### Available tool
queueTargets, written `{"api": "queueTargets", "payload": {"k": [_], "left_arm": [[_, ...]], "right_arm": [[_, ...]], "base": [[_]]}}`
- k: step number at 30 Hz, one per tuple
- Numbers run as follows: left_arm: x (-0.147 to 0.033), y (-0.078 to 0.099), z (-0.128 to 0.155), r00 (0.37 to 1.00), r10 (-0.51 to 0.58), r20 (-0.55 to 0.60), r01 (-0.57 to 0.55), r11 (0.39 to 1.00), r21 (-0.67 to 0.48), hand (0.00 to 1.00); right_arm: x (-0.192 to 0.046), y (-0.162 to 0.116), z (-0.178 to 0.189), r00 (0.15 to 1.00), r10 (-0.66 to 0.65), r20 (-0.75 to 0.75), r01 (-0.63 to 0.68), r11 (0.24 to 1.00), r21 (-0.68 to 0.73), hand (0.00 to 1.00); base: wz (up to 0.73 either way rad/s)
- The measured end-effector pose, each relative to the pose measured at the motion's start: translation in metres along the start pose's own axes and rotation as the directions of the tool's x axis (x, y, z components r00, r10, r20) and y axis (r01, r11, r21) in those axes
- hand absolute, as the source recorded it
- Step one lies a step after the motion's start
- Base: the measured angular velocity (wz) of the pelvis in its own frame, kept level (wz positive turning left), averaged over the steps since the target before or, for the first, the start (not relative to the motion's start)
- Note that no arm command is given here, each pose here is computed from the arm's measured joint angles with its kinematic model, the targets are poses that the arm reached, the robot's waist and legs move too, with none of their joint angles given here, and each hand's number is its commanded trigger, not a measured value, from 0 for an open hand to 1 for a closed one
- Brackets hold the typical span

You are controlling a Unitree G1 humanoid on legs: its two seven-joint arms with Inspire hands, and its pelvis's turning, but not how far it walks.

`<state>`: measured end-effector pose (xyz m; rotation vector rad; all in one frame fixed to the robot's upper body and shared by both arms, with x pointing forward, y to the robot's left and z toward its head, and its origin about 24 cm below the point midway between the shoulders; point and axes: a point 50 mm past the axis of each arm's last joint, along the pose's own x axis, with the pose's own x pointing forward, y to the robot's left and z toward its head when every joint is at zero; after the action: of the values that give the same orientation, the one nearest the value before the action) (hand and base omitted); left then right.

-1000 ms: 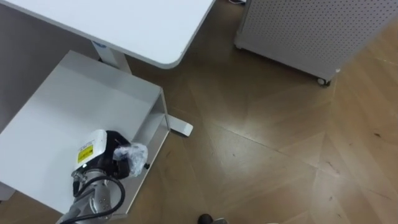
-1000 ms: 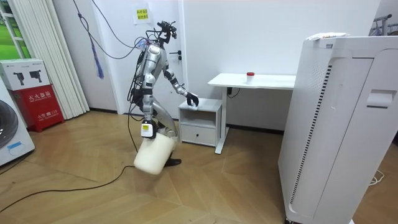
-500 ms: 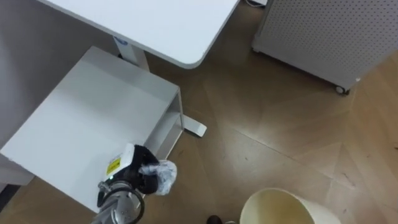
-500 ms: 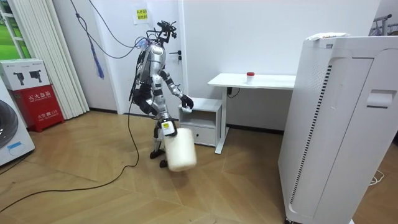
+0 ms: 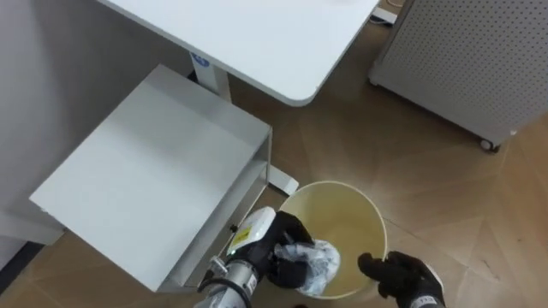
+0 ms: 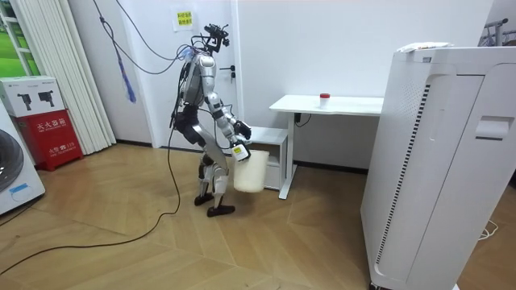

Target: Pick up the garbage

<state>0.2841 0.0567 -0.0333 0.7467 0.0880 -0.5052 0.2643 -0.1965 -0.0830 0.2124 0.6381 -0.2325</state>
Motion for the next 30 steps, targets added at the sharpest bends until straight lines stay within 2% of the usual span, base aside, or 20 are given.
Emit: {"api": "queueTargets", "payload": {"k": [7,8,9,22,30], "left_arm": [[-0.002,-0.01,0.0,0.997,-0.075,0.005,0.075,0.997,0.021,1.0],[-0.002,-0.011,0.001,0.996,-0.088,0.006,0.088,0.996,0.02,0.72],[-0.002,-0.012,0.001,0.996,-0.094,0.007,0.094,0.995,0.02,0.0],[-0.002,-0.013,0.003,0.994,-0.11,0.016,0.109,0.993,0.052,0.0],[-0.002,-0.011,0.003,0.996,-0.089,0.017,0.088,0.995,0.049,0.0]], "right_arm": [[0.0,0.006,-0.002,0.999,0.034,-0.005,-0.034,0.997,-0.075,1.0],[0.0,0.006,-0.002,0.999,0.036,-0.004,-0.036,0.996,-0.082,1.0],[0.0,0.006,-0.002,0.999,0.037,-0.004,-0.037,0.996,-0.087,1.0],[-0.001,0.004,-0.004,0.999,0.032,-0.003,-0.032,0.995,-0.096,1.0],[-0.007,-0.005,-0.02,0.999,0.018,-0.032,-0.021,0.996,-0.09,1.0]], "base": [[0.0],[0.0],[0.0],[0.0],[0.0]]}}
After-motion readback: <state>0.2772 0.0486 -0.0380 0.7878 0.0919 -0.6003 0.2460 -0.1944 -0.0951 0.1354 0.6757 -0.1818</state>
